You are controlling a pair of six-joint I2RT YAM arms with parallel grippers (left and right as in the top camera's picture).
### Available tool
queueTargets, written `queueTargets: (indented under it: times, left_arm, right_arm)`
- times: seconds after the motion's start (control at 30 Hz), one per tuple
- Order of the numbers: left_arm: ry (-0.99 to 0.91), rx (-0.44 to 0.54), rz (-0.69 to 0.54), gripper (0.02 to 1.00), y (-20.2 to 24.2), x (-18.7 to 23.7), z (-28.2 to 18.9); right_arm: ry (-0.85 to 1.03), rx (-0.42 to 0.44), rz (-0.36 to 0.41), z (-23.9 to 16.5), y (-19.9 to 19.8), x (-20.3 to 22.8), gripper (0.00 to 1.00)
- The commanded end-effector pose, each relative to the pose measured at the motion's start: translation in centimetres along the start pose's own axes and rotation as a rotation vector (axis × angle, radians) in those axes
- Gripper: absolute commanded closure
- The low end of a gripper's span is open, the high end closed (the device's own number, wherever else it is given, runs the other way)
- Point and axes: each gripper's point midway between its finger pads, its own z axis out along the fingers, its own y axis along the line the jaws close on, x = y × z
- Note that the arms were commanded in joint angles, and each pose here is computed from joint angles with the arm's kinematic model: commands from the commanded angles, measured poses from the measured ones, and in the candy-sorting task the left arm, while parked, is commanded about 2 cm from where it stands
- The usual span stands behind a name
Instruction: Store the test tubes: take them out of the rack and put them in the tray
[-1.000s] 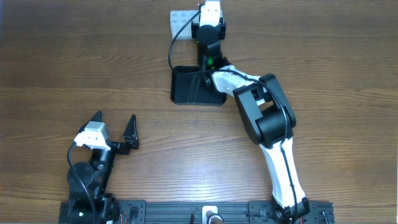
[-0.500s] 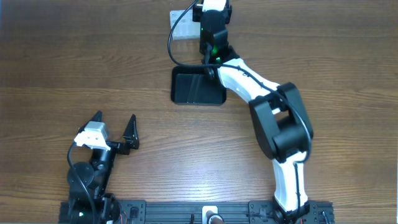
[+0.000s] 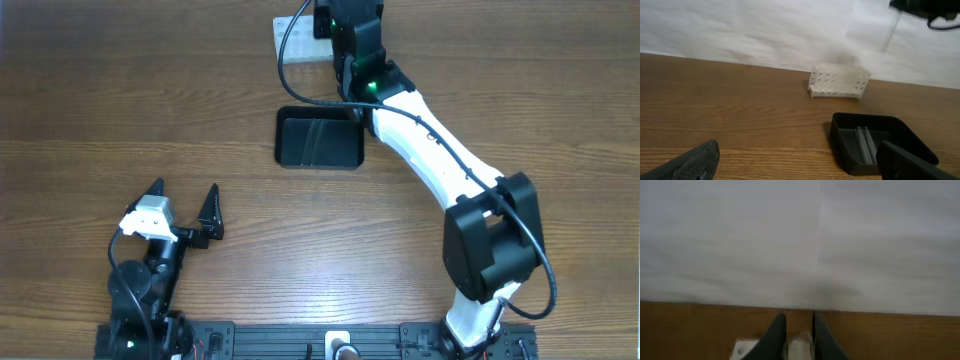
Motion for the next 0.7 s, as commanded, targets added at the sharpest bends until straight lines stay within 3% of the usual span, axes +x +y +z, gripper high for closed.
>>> queueTargets:
  times: [0.03,0.23,0.7]
  left_arm:
    - [-0.002,0.0,-0.013,0.018,0.0,0.1,0.0]
    - [-0.001,-0.001,-0.013,0.018,0.0,0.1,0.0]
    - [-0.001,-0.001,-0.013,0.02,0.0,0.1,0.0]
  right_arm:
    - [0.151,-0.03,0.024,-1.0,1.4,3.4,0.989]
    - [0.364,-0.035,0.069,-2.9,2.7,9.1,0.989]
    - [0.577,0.011,0.001,-5.4,1.4,18.4,0.991]
